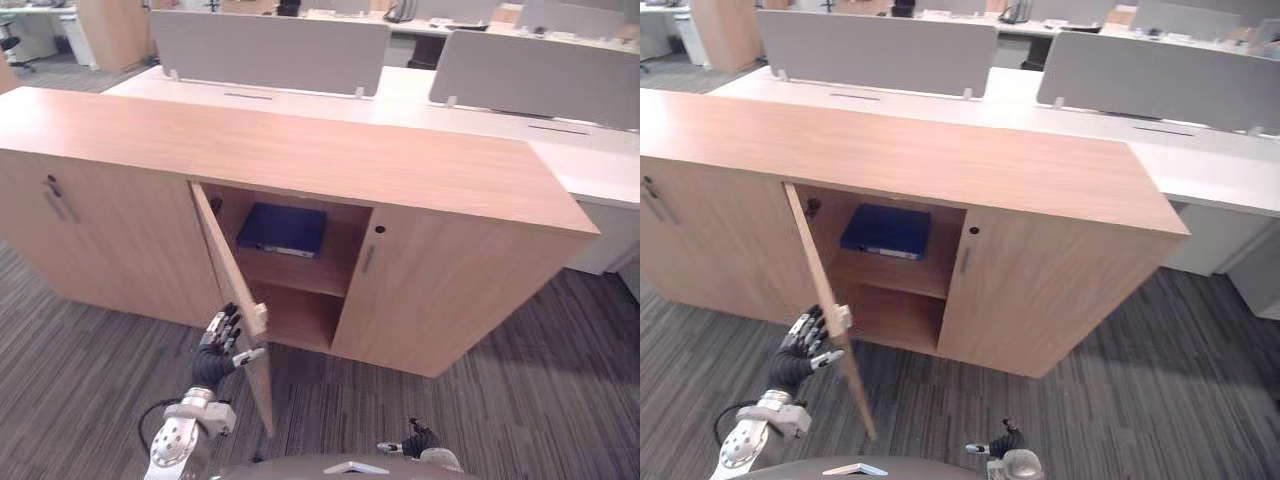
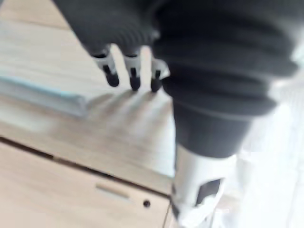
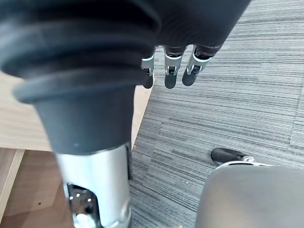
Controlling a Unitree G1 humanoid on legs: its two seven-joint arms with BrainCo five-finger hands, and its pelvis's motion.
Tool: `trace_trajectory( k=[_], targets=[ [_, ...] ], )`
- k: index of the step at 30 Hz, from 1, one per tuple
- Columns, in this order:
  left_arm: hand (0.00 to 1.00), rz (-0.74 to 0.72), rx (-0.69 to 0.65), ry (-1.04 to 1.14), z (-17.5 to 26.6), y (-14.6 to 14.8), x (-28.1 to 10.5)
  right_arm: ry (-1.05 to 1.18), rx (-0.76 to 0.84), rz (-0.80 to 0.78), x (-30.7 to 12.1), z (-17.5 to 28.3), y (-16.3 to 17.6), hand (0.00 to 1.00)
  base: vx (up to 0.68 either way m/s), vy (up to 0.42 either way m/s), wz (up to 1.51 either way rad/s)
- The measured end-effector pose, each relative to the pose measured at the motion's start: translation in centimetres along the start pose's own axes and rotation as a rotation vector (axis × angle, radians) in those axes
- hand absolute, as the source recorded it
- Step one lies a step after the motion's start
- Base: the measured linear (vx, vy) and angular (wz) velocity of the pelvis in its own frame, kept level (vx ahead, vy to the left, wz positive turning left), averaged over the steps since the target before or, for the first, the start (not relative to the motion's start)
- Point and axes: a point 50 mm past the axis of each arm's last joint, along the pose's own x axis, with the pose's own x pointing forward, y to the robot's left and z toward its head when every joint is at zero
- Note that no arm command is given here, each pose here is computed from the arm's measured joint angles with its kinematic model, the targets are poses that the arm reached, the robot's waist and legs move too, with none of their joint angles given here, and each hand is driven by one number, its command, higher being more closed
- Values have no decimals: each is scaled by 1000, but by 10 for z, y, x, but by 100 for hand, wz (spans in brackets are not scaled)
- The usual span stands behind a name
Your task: Walk over to the cabinet, pick up the folder, carry it to the office cabinet, place the folder inside the office cabinet, then close the office cabinet door
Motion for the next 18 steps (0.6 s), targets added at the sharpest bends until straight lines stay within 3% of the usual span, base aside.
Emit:
trace_trajectory(
  k=[4, 8, 18],
  targets=[
    [0, -162, 0, -14, 1, -27, 18, 31, 0, -2, -3, -12, -1, 0, -24, 46, -36],
    [0, -228, 33, 24, -10, -43, 33, 54, 1, -3, -6, -20, -1, 0, -7, 42, -35],
    [0, -91, 208, 92, -22, -30, 72, 98, 31, -15, -9, -32, -1, 0, 50, 6, -5]
  ],
)
